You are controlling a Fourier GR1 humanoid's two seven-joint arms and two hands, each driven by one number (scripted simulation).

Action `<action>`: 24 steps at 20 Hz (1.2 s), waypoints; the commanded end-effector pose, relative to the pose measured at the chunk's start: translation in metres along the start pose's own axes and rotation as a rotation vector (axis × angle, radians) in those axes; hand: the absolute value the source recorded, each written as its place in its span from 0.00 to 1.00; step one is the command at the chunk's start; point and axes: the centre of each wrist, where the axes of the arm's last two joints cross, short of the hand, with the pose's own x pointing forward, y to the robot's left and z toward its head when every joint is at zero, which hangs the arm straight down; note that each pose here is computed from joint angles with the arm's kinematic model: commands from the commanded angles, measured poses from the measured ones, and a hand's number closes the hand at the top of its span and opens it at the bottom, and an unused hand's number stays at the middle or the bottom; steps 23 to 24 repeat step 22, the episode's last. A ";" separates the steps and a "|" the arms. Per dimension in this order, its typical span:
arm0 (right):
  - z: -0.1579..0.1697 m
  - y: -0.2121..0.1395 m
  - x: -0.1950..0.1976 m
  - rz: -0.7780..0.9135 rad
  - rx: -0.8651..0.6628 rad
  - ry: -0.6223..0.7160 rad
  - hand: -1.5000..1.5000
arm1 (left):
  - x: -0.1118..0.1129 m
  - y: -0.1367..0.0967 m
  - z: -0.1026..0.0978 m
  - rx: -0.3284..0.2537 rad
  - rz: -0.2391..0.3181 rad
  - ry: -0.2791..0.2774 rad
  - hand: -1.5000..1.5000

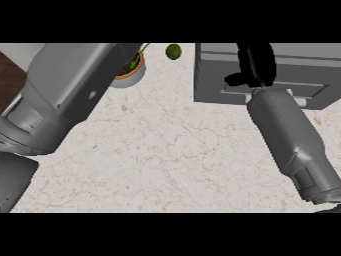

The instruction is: Pick up the can, place it into the drawer and close the drawer

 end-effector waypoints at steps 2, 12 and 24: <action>-0.019 -0.010 -0.018 0.028 -0.047 -0.003 0.00 | -0.005 0.012 0.003 -0.011 -0.007 0.002 0.00; -0.061 -0.033 0.017 -0.010 -0.096 0.003 0.00 | 0.000 0.028 0.009 -0.019 -0.005 -0.005 0.00; -0.075 -0.045 0.029 -0.178 -0.104 -0.023 0.00 | -0.012 0.053 0.020 -0.052 0.008 0.004 0.00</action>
